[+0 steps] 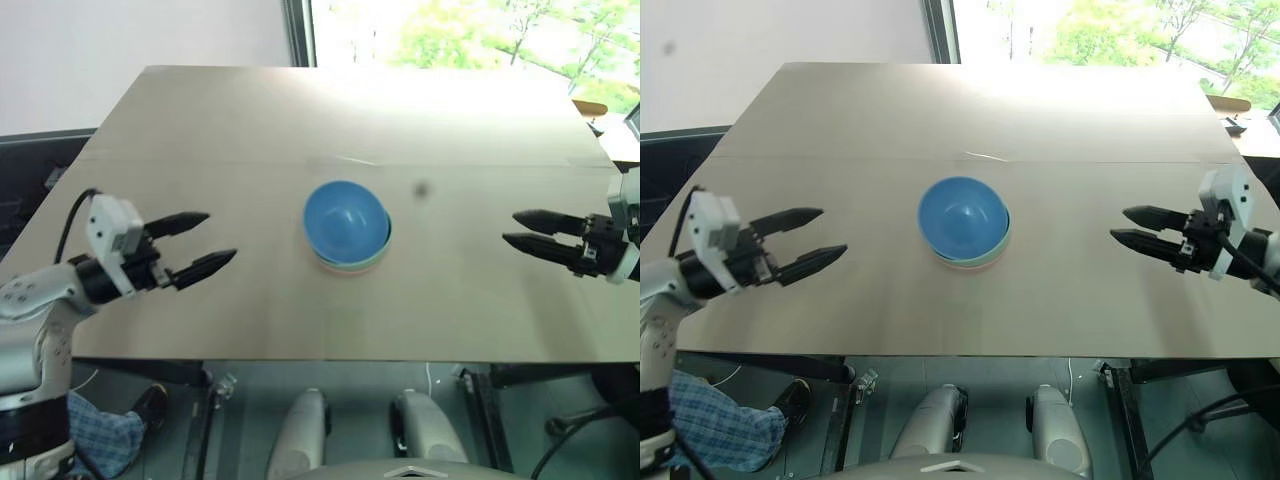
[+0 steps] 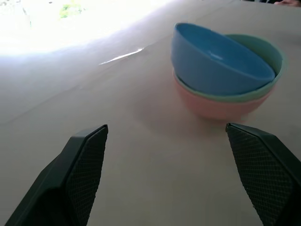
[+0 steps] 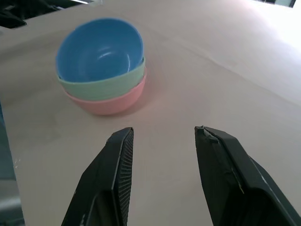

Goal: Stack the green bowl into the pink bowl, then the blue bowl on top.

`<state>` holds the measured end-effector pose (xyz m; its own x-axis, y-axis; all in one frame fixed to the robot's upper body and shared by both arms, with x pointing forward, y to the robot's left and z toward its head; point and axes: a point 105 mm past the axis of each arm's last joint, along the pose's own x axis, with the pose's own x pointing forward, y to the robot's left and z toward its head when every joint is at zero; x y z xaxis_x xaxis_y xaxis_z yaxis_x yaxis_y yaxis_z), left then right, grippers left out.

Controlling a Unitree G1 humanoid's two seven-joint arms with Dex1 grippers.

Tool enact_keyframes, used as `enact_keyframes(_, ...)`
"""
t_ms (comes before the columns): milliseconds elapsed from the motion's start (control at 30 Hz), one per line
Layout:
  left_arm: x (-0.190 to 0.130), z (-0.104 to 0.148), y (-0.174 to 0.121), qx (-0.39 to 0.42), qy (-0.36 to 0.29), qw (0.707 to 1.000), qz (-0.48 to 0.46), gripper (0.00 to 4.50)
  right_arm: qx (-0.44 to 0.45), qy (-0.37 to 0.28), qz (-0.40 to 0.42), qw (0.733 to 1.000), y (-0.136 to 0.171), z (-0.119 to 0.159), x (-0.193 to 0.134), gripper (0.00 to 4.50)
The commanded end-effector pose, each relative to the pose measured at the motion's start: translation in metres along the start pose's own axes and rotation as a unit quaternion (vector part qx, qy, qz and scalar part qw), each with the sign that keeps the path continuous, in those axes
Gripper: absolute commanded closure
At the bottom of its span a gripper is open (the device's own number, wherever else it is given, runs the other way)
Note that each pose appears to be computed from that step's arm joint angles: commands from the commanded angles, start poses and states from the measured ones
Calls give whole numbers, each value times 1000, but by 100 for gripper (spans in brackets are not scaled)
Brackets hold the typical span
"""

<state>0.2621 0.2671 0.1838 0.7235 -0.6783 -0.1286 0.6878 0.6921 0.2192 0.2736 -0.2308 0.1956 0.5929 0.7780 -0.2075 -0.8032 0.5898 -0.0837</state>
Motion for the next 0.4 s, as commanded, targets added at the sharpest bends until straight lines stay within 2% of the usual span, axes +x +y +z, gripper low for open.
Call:
enact_keyframes(33,-11,18,-2,42,-17,999,14,26,-26,-16,15,999,-1,6,-6,232)
enact_keyframes(233,-17,16,-7,45,-15,999,20,26,-41,-34,27,998,-2,7,-5,232)
enact_keyframes(400,-14,14,-10,57,-18,998,10,26,-45,-14,35,998,-1,-4,-5,232)
